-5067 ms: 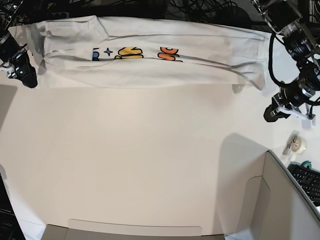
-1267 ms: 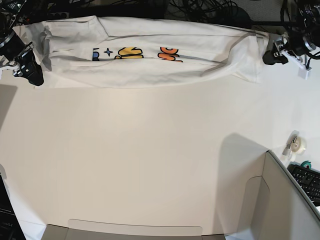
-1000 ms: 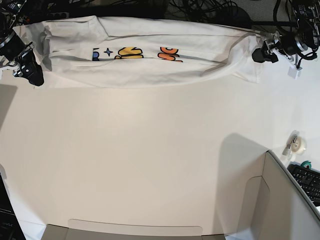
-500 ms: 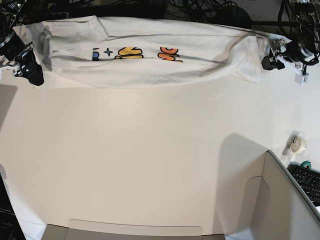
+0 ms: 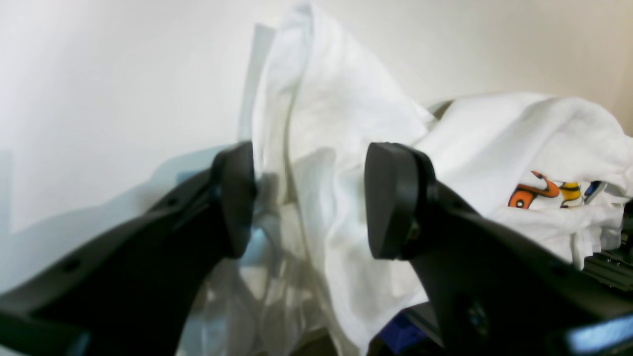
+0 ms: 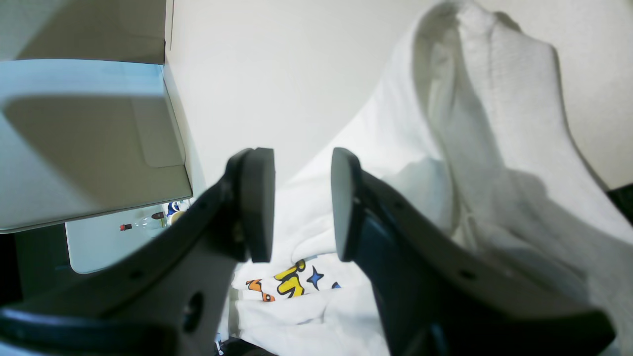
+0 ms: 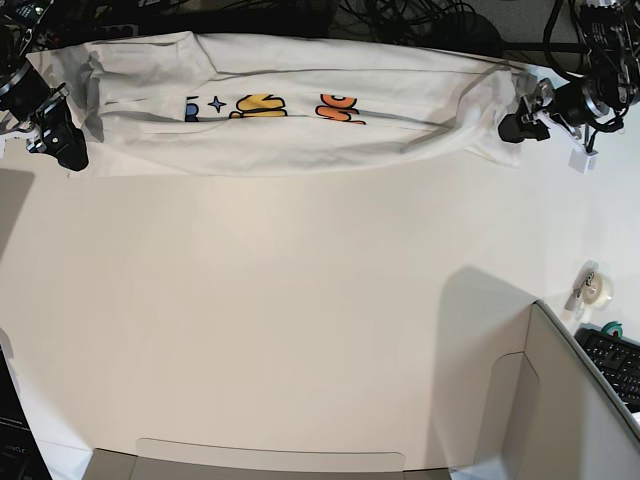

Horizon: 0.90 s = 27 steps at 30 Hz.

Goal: Layout the t-shirt on the table in an organized manner, then fold the t-shirt properly
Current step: 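Lower the left gripper to grasp the strip end near the orange print, then fold the strip end with the left gripper over toward the blue print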

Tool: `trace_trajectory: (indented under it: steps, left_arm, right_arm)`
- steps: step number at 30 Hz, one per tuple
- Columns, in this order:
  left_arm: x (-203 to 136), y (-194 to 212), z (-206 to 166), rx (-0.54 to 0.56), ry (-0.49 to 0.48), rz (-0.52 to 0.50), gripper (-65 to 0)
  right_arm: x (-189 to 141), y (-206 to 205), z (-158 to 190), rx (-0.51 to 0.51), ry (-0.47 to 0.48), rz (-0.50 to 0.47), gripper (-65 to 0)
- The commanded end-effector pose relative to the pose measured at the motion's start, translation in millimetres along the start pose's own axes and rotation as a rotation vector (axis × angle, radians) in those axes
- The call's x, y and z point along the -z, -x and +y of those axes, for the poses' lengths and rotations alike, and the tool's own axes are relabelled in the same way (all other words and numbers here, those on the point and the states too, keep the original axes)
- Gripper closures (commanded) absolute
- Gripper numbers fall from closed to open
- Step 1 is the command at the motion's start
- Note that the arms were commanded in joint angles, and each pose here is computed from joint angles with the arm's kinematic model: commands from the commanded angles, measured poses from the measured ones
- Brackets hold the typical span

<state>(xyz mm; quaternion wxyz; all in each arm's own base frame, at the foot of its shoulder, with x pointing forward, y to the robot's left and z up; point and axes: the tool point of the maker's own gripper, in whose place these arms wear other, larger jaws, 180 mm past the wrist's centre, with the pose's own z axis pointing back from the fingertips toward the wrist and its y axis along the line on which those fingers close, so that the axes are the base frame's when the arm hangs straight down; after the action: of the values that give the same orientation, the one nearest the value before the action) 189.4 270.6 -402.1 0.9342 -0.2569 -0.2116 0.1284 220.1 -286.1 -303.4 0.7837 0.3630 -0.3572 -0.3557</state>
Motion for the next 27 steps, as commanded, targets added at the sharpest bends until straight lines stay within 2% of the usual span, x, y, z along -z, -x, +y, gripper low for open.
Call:
trace_trajectory:
  steps: [1,19,22,27]
  left_arm:
    - [-2,11,5,0.012,-0.026,0.056,-34.2]
    - [11,44,-2,0.025,-0.008,0.162,-33.2]
    - [11,44,-2,0.027,-0.01,0.164,-25.0]
    - [11,42,-3,0.031,-0.008,0.161,-2.3]
  right_arm:
    - [-3,-6,10,-0.024,-0.028,-0.006,-19.3]
    - [-3,-7,10,-0.023,-0.028,-0.011,-19.3]
    - [-3,-6,9,-0.022,-0.027,-0.01,-19.3]
    - [-3,-6,9,-0.022,-0.027,-0.01,-19.3]
